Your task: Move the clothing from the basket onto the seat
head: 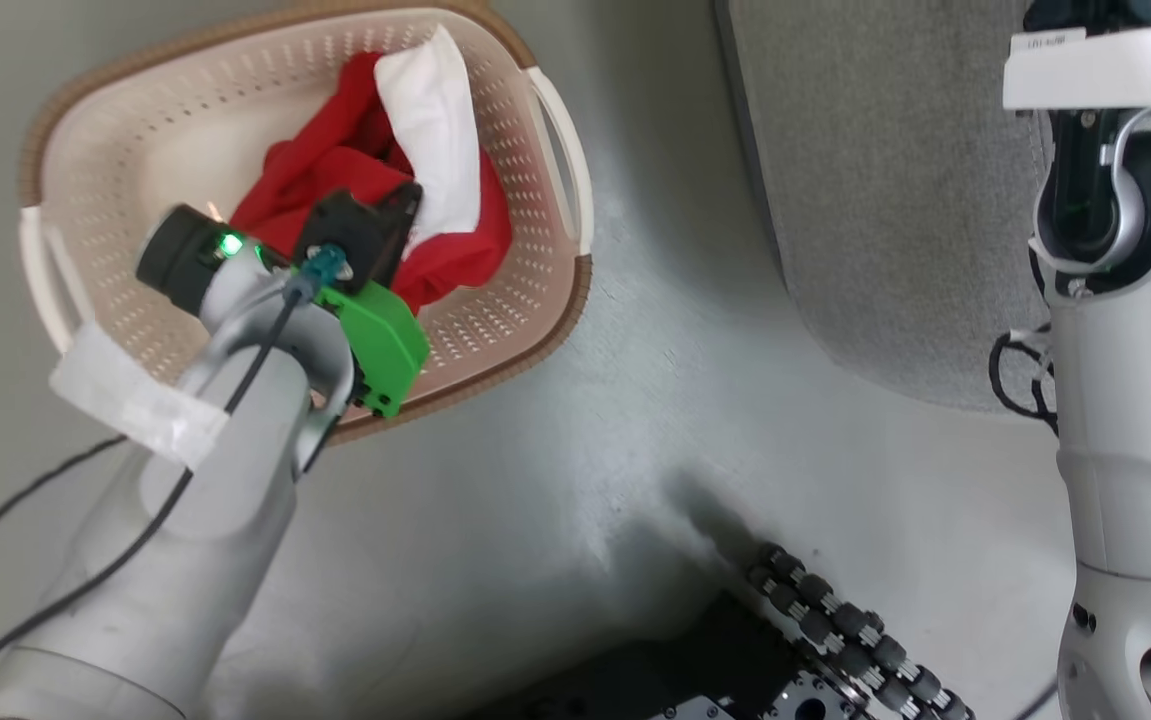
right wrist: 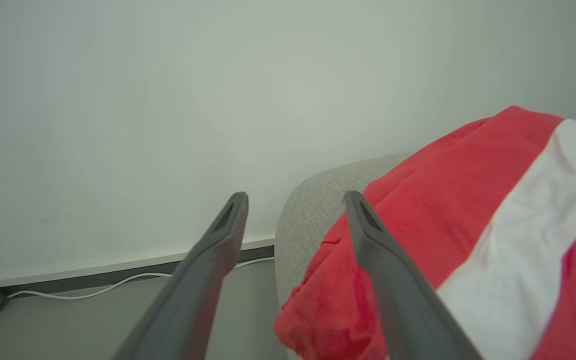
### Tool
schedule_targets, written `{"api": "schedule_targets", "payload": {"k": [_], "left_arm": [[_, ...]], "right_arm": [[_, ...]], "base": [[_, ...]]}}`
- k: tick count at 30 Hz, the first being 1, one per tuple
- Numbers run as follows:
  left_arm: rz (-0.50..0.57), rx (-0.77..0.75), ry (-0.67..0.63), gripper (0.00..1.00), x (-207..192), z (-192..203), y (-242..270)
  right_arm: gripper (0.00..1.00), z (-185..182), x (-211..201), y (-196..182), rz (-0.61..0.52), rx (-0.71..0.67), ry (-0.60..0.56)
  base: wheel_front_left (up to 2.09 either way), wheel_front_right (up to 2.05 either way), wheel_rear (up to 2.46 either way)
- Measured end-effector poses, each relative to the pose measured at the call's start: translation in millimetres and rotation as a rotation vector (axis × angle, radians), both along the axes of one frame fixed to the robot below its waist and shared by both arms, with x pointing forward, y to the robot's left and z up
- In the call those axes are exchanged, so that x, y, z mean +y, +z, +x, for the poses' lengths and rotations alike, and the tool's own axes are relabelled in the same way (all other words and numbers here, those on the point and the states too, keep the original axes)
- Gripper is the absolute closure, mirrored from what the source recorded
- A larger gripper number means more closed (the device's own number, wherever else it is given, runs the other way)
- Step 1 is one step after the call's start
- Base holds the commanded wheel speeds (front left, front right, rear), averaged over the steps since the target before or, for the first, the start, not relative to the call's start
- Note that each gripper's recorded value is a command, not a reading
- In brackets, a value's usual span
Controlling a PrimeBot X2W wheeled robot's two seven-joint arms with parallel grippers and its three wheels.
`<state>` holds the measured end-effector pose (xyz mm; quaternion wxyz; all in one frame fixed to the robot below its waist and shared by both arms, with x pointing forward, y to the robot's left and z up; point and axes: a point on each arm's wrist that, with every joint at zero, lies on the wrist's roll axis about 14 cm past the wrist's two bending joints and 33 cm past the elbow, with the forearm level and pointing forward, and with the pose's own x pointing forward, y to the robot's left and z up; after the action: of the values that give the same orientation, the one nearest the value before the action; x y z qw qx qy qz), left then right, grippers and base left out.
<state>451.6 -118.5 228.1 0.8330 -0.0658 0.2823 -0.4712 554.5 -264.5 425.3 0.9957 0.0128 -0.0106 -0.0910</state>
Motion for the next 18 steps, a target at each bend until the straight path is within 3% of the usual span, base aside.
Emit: {"api": "schedule_targets", "payload": {"k": [8,18], "left_arm": [[-0.092,-0.074,0.116,1.00,9.4,8.4,51.6],[-0.096,-0.147,0.200,1.00,34.1,6.4,100.0]], "right_arm": [[0.00,-17.8,-7.0,12.1,-0.014,0.008,-0.015],[0.00,-41.8,-3.8,30.2,0.011,-0.001,-0.017]], "base": [[0.00,0.00,0.00],[0.00,0.00,0.00]]}}
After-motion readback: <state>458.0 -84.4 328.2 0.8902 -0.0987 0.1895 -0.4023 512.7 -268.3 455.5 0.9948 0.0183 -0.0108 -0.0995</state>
